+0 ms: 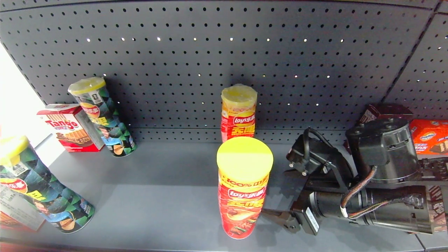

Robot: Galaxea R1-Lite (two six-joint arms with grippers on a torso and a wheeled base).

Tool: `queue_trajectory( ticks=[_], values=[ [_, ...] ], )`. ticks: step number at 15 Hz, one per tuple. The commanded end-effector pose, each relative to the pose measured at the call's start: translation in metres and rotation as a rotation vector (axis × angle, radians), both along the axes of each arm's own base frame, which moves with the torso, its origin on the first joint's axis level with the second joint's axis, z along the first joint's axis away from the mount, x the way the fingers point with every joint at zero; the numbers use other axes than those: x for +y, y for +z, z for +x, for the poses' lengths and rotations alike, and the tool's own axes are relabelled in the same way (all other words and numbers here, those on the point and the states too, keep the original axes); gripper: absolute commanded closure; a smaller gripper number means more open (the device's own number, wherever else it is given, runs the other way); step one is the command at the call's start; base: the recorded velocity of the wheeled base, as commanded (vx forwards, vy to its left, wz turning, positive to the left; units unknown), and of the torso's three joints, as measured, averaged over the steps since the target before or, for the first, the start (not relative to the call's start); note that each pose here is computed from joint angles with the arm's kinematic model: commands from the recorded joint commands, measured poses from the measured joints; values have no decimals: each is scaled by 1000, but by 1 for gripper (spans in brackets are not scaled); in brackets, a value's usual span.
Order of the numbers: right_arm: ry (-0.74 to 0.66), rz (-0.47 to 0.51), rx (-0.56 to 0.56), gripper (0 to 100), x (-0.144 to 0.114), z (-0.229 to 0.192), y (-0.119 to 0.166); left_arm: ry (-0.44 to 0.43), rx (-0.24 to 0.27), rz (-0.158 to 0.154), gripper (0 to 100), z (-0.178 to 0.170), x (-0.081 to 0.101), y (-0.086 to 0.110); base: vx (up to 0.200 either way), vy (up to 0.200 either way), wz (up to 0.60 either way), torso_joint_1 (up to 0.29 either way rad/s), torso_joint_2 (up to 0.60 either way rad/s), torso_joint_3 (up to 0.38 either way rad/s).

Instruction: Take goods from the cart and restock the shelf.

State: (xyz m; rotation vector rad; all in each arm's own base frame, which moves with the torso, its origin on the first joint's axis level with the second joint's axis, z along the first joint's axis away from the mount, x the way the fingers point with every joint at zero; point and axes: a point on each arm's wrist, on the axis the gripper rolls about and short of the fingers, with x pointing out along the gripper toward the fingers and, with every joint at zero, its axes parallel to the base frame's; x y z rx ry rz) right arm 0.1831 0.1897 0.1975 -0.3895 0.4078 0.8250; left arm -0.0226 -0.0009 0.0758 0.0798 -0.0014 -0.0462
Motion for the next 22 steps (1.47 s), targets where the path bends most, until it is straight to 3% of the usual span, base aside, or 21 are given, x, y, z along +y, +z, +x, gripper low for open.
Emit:
queue_trajectory(
  ticks=[1, 6, 10, 15, 18, 19, 20, 21, 22],
  values=[
    [-18, 14, -15, 0, -7, -1, 5, 0, 1, 0, 0, 0, 0, 0, 0, 0, 0, 0, 0, 0],
    [-231, 173, -207, 0, -78, -11, 58, 0, 1, -2, 0, 0, 0, 0, 0, 0, 0, 0, 0, 0],
    [-524, 322, -411, 0, -144, -60, 85, -1, 1, -2, 0, 0, 0, 0, 0, 0, 0, 0, 0, 0],
    [-680, 376, -569, 0, -182, -140, 56, -3, 3, 0, 0, 0, 0, 0, 0, 0, 0, 0, 0, 0],
    [-680, 365, -565, 0, -190, -172, 10, -1, 2, 3, 0, 0, 0, 0, 0, 0, 0, 0, 0, 0],
    [-661, 363, -554, 0, -194, -185, -17, -3, 1, 3, 0, 0, 0, 0, 0, 0, 0, 0, 0, 0],
    [-658, 365, -554, 0, -194, -185, -19, -3, 2, 3, 0, 0, 0, 0, 0, 0, 0, 0, 0, 0],
    [-634, 366, -535, 0, -197, -199, -62, -3, 1, 3, 0, 0, 0, 0, 0, 0, 0, 0, 0, 0],
    [-635, 363, -525, 0, -198, -201, -74, -3, 2, 3, 0, 0, 0, 0, 0, 0, 0, 0, 0, 0]
  ],
)
